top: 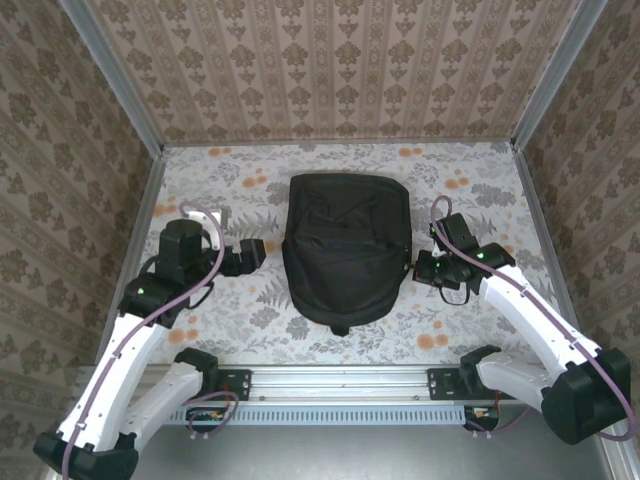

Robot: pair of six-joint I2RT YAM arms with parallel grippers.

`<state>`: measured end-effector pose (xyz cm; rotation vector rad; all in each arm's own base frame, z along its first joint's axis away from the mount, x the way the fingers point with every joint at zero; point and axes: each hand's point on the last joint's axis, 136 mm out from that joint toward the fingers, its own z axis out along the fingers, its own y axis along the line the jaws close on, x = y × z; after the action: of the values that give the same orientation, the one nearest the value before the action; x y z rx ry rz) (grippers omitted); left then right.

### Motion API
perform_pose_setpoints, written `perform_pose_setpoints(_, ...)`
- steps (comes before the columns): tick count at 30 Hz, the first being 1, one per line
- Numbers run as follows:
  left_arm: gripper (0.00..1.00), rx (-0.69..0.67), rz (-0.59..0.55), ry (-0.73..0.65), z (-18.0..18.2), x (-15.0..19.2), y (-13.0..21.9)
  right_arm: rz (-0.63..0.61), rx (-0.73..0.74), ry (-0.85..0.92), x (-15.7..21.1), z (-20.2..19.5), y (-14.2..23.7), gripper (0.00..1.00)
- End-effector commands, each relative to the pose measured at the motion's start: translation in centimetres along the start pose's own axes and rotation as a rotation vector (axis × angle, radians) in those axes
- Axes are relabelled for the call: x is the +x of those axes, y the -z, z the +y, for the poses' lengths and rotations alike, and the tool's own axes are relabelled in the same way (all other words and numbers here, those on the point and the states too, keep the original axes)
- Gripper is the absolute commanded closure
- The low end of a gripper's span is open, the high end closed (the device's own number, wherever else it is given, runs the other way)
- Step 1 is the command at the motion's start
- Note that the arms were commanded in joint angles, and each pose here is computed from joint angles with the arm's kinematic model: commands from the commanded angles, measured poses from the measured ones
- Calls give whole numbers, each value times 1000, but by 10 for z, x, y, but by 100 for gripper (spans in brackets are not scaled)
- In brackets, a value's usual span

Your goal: Pack the student bag

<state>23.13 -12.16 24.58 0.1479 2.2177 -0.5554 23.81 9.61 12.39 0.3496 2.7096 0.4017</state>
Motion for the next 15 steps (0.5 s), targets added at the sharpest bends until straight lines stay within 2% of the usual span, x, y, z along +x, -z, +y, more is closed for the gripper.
perform_pose_setpoints(1,0,-39,-85,-108,6,-17,-1,7,-15,-7,2,0,-3,78)
perform_pose_setpoints(2,0,-60,-88,-122,10,-18,-3,-4,-23,-8,1,1,0,71)
perform_pose_setpoints(3,0,-75,-105,-142,12,-21,-5,-26,-30,-6,-2,3,4,60)
perform_pose_setpoints(4,0,-78,-120,-167,13,-24,-6,-53,-41,-2,-6,5,10,41)
perform_pose_setpoints(5,0,-81,-144,-196,13,-28,-10,-92,-58,6,-11,8,18,8)
perform_pose_setpoints(6,0,-93,-167,-222,15,-32,-14,-141,-75,17,-18,11,28,0)
perform_pose_setpoints(8,0,-166,-202,-274,27,-40,-19,-272,-148,80,-34,24,52,0)
perform_pose_setpoints(11,0,-248,-315,-276,50,-53,-25,-548,-211,132,-62,34,93,0)
perform_pose_setpoints(13,0,-256,-397,-249,67,-58,-35,-695,-147,62,-82,19,110,0)
perform_pose_setpoints(15,0,-286,-466,-214,91,-60,-46,-838,-14,-176,-98,-20,118,0)
